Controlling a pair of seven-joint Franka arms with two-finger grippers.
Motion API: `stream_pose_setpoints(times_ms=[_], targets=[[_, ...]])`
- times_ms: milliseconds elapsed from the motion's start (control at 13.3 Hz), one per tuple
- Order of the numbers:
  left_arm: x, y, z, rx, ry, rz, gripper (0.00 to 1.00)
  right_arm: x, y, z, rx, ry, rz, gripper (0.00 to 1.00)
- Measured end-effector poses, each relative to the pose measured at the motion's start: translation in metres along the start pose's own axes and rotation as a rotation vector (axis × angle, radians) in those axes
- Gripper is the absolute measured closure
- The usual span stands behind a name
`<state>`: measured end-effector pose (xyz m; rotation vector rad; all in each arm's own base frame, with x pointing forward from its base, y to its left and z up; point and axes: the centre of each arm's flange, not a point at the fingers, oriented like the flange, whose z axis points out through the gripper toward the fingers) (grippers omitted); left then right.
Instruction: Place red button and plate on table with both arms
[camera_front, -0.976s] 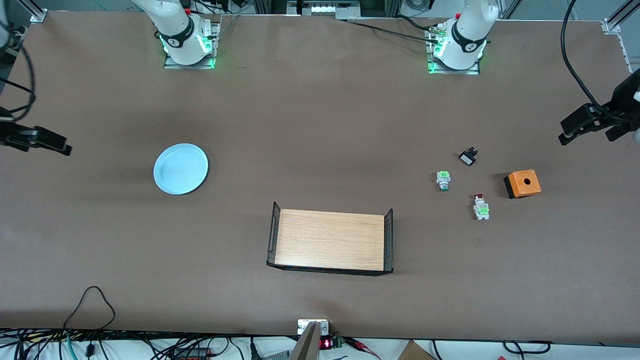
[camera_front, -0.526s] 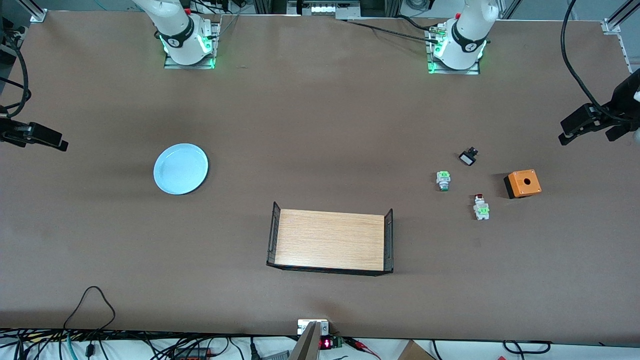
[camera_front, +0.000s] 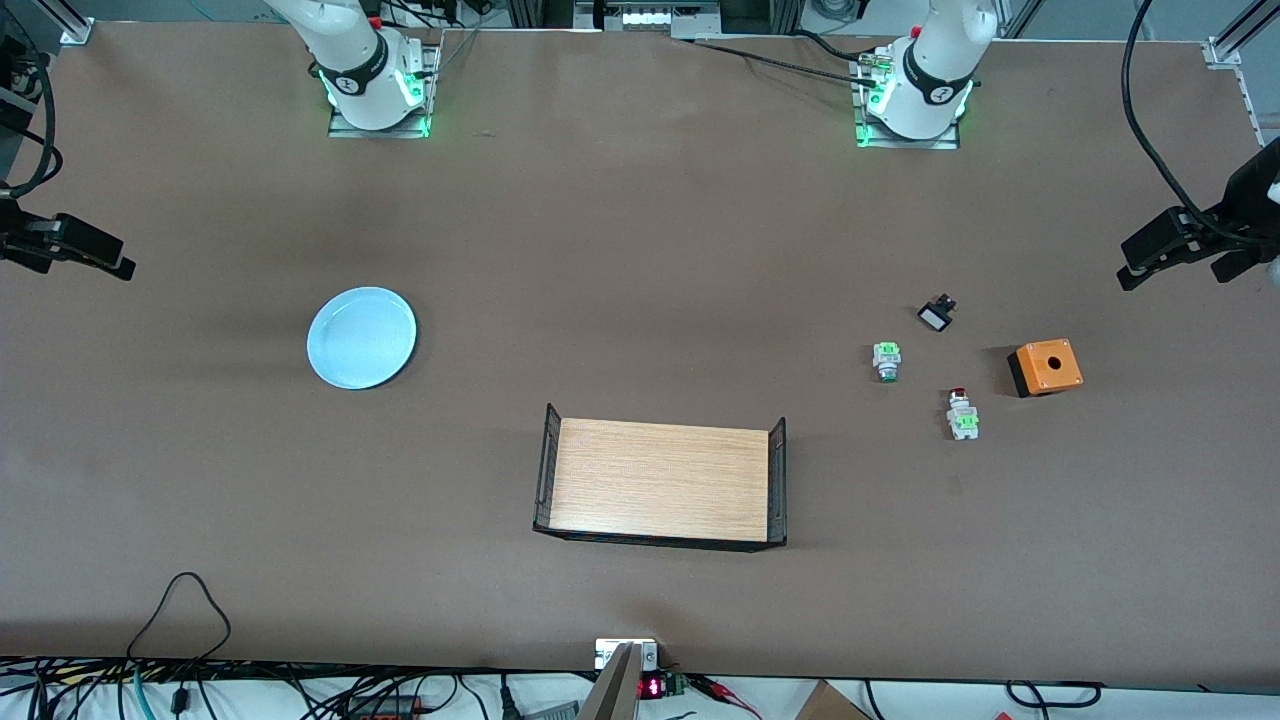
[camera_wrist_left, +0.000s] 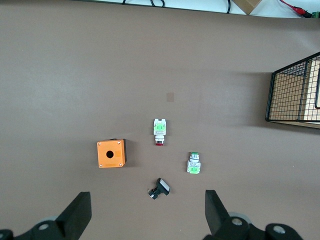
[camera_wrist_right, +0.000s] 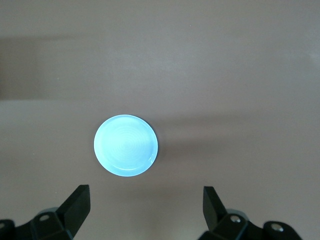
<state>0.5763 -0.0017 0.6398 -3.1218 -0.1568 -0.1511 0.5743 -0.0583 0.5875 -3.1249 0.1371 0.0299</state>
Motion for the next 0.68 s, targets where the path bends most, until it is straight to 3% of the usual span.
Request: stream_pose_setpoints(times_ms=[676], targets=[[0.0000,0.0000,0.0000,0.000,0.000,0.000,0.00,0.0000,-0.0023,-0.0002,0.000,0.000,-0.005,0.00]])
